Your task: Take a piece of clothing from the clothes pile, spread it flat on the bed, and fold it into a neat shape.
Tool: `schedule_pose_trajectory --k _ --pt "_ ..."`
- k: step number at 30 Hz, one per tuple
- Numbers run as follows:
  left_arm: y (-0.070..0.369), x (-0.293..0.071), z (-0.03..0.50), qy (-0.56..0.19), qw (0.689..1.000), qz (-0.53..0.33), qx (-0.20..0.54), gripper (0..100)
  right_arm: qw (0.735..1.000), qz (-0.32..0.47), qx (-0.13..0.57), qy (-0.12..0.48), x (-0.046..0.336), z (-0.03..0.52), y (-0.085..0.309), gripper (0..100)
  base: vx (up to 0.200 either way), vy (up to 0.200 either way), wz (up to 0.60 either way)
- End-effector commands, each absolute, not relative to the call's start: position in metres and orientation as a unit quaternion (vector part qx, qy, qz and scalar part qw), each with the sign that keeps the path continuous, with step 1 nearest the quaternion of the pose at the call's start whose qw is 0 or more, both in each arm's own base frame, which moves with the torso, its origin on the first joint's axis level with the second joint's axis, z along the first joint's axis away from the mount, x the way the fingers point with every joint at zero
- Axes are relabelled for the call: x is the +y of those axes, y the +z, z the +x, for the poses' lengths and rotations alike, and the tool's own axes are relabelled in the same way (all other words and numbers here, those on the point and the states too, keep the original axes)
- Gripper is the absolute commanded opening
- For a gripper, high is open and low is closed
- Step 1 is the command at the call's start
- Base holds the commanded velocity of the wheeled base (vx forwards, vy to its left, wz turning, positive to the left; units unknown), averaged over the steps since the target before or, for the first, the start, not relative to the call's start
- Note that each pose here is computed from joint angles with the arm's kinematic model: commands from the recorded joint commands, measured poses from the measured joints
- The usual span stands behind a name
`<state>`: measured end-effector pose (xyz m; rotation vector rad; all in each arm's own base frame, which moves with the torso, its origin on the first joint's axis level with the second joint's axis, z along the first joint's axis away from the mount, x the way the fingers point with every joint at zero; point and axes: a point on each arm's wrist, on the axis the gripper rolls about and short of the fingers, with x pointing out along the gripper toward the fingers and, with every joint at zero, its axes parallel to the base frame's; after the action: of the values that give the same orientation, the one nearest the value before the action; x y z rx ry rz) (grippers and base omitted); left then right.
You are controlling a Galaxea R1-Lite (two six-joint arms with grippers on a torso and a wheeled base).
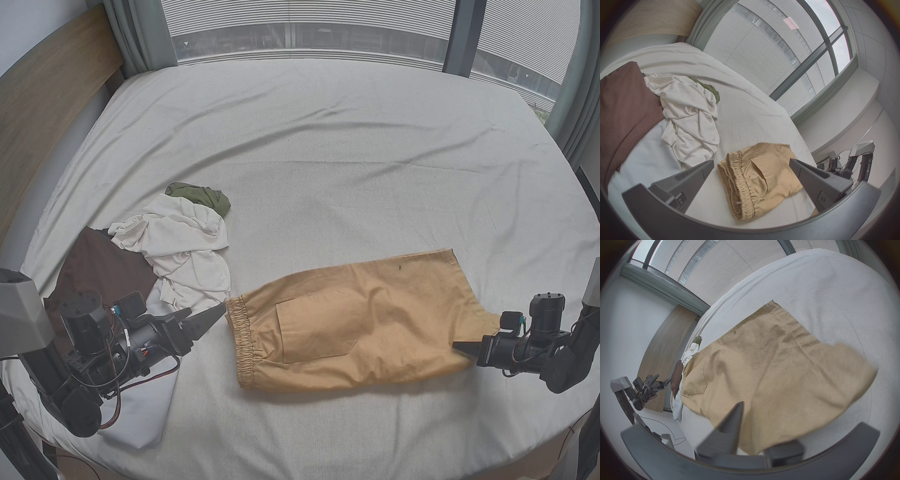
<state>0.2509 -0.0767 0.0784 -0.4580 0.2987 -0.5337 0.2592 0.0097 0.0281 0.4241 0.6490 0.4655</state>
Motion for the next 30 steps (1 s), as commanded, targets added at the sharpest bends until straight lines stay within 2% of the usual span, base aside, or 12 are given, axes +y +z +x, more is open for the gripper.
schedule_pose_trajectory --k 1,10,19,24,30 --pt "0.078 -0.077 0.251 -0.260 0.928 -0.224 0.146 100 0.900 0.206 0.312 0.225 0.009 0.259 0.028 100 0.000 0.000 0.00" --pt "0.078 -0.077 0.251 -0.261 0.928 -0.224 0.145 100 0.927 0.207 0.255 0.178 -0.023 0.265 0.048 100 0.000 0.000 0.00" --pt "0.078 -0.077 0.251 -0.261 0.928 -0.224 0.145 100 0.942 0.205 0.220 0.148 -0.044 0.270 0.060 100 0.000 0.000 0.00" --pt "0.078 -0.077 0.251 -0.260 0.928 -0.224 0.146 100 0.947 0.199 0.202 0.151 -0.046 0.277 0.068 100 0.000 0.000 0.00" --pt "0.071 -0.076 0.245 -0.261 0.924 -0.224 0.169 100 0.952 0.180 0.165 0.183 -0.036 0.299 0.087 100 0.000 0.000 0.00"
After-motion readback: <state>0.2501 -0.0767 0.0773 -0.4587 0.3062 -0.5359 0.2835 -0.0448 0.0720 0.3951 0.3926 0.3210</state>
